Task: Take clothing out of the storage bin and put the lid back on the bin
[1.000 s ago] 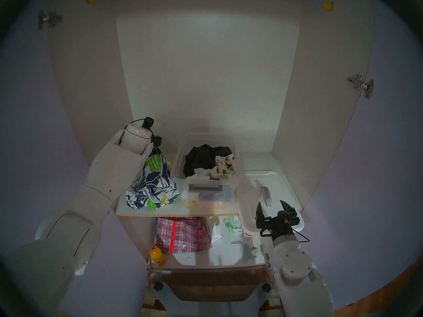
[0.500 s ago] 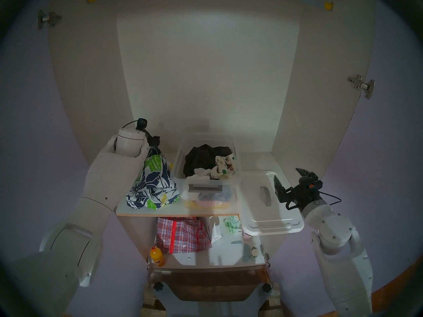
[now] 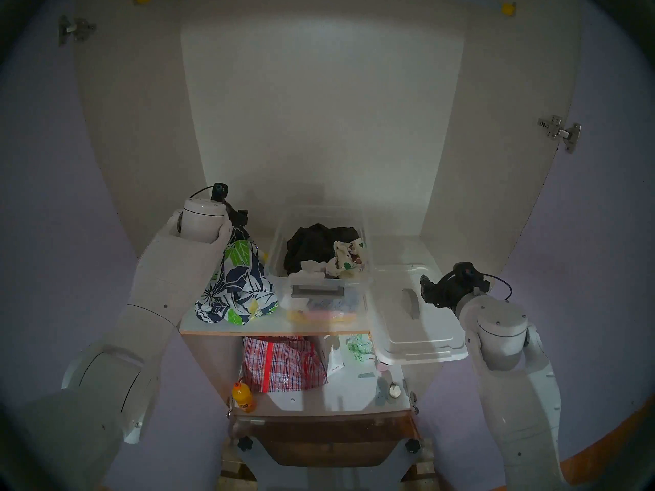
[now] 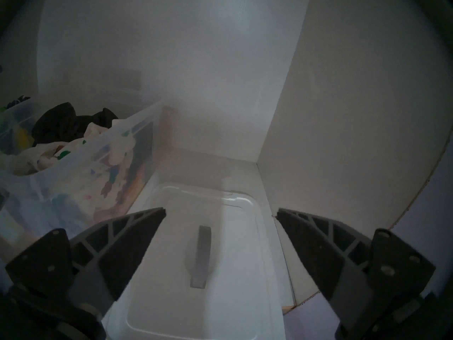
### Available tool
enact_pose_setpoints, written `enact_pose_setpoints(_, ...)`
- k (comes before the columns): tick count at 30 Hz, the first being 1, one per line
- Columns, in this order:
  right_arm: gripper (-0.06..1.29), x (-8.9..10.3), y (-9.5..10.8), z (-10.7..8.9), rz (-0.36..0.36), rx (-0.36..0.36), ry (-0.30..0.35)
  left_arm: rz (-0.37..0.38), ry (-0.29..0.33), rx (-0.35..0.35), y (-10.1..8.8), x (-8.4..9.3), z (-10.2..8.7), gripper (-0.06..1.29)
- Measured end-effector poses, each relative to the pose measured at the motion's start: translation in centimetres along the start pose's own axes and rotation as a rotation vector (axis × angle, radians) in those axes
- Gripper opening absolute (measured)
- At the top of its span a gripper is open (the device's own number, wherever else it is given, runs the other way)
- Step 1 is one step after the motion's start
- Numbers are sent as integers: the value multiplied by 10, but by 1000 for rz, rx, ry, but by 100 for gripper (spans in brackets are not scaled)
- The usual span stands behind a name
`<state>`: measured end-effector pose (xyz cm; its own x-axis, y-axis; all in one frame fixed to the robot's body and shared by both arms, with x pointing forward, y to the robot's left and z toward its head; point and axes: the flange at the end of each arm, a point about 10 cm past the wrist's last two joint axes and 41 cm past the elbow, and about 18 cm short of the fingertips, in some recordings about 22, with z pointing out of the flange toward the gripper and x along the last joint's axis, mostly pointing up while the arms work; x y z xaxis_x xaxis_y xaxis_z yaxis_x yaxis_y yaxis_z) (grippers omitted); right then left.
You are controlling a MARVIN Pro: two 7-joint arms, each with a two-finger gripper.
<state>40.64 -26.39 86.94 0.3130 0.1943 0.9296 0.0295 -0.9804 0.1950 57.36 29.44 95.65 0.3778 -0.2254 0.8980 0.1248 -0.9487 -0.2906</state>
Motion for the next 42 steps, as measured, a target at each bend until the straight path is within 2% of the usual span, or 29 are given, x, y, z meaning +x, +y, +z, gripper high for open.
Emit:
enact_pose_setpoints(4, 125, -12, -2, 14, 6, -4, -41, -1, 0, -1, 0, 0, 0, 124)
enact_pose_setpoints(10, 125, -28, -9, 20, 24, -14, -82, -1, 0, -2, 1, 0, 0, 124)
enact_pose_setpoints(15, 125, -45, -19, 30, 46, -80, -140, -1, 0, -2, 1, 0, 0, 124)
enact_pose_setpoints(20, 125, -67, -24, 42, 45, -95, -202, 0, 0, -2, 0, 0, 0, 124)
enact_pose_setpoints(28, 125, -60, -28, 56, 62, -104, -204, 0, 0, -1, 0, 0, 0, 124)
enact_pose_setpoints(33, 125, -54, -28, 74, 114, -104, -241, 0, 0, -1, 0, 0, 0, 124)
enact_pose_setpoints(38, 125, -56, -24, 82, 152, -101, -292, 0, 0, -1, 0, 0, 0, 124)
enact_pose_setpoints(42, 125, -67, -27, 84, 155, -95, -322, 0, 0, -1, 0, 0, 0, 124)
